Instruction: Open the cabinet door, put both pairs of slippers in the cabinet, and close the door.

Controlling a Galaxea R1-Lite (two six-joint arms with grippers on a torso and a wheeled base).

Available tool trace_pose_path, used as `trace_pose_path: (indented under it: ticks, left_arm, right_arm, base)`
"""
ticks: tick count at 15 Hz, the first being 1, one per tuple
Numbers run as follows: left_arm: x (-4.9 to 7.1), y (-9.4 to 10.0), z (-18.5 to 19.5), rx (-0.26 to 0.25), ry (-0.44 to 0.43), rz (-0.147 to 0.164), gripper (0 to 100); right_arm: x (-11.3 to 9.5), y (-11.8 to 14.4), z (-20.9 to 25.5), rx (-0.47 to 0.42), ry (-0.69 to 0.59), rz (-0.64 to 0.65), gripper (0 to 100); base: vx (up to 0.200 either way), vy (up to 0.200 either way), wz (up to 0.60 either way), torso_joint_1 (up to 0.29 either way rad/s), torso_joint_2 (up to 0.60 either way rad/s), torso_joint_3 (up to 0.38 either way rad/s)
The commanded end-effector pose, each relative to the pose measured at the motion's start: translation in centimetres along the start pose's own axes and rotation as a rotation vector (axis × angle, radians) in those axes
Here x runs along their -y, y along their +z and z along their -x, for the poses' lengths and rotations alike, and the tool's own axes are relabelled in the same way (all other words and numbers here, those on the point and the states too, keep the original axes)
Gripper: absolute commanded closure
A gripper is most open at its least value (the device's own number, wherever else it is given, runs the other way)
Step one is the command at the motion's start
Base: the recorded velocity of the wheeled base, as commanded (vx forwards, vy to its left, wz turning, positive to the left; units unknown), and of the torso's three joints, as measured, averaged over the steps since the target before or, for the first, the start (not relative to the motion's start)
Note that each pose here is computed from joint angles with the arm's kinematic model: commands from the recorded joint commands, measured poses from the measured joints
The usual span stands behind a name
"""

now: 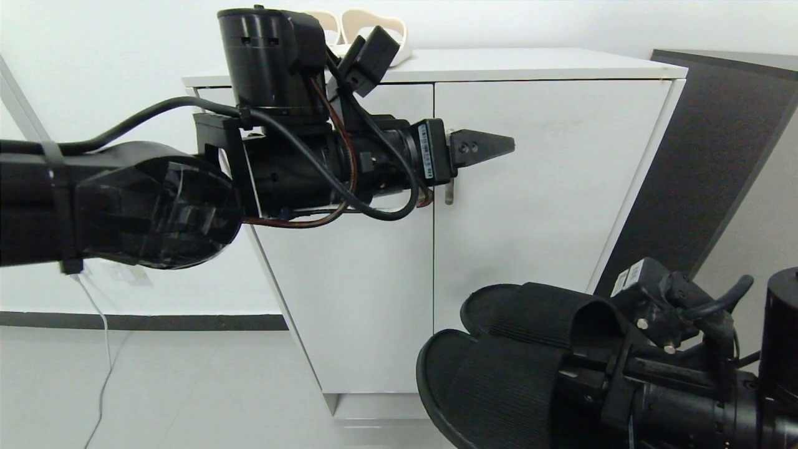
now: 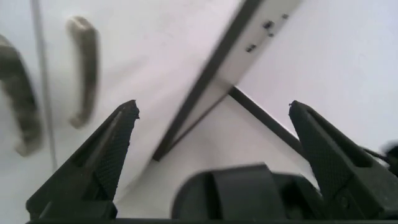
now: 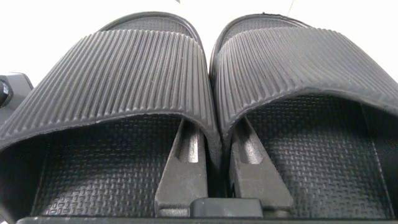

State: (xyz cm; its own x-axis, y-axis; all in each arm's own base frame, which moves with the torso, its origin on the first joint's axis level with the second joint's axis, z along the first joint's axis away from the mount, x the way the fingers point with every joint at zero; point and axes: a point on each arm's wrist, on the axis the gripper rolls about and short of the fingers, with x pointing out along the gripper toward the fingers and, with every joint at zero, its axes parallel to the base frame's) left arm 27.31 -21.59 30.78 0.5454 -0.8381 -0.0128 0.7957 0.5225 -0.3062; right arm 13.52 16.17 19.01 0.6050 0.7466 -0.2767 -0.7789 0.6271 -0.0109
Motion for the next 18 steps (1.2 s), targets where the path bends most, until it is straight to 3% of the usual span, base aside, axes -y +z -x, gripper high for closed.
trace_pose_path:
  ticks: [1, 3, 7, 9, 13, 14, 18]
  left_arm:
    - [-0.6, -0.3, -1.1, 0.0, 0.024, 0.001, 0]
    - [-1.5, -0.4, -1.8, 0.014, 0.085, 0.0, 0]
    - [-2.4, -0.3, -2.1, 0.021, 0.107, 0.0, 0]
    - [-3.4, 0.2, -2.6, 0.04, 0.126, -0.004, 0]
    - [-4.4, -0.3, -3.9, 0.029, 0.129, 0.001, 0]
    - [-4.4, -0.4, -3.9, 0.025, 0.124, 0.001, 100]
    - [-4.2, -0.4, -3.8, 0.024, 0.114, 0.007, 100]
  right_arm:
    - [0.0, 0.0, 0.0, -0.002, 0.001, 0.001, 100]
    - [0.0, 0.0, 0.0, -0.002, 0.001, 0.001, 100]
    - [0.0, -0.1, -0.1, -0.003, 0.002, 0.001, 100]
    - [0.0, -0.1, -0.2, -0.009, 0.001, 0.002, 100]
    - [0.0, -0.3, -0.2, -0.014, 0.002, 0.002, 100]
    - [0.0, -0.3, -0.2, -0.014, 0.002, 0.002, 100]
    - [-0.1, -0.7, -0.1, -0.027, 0.044, 0.004, 100]
  base:
    - [0.0, 0.0, 0.0, 0.0, 0.0, 0.0]
    - [0.0, 0.0, 0.0, 0.0, 0.0, 0.0]
    - [0.0, 0.0, 0.0, 0.0, 0.0, 0.0]
    - [0.0, 0.0, 0.0, 0.0, 0.0, 0.0]
    - [0.0, 0.0, 0.0, 0.0, 0.0, 0.0]
    - [0.0, 0.0, 0.0, 0.0, 0.0, 0.0]
    - [0.0, 0.0, 0.0, 0.0, 0.0, 0.0]
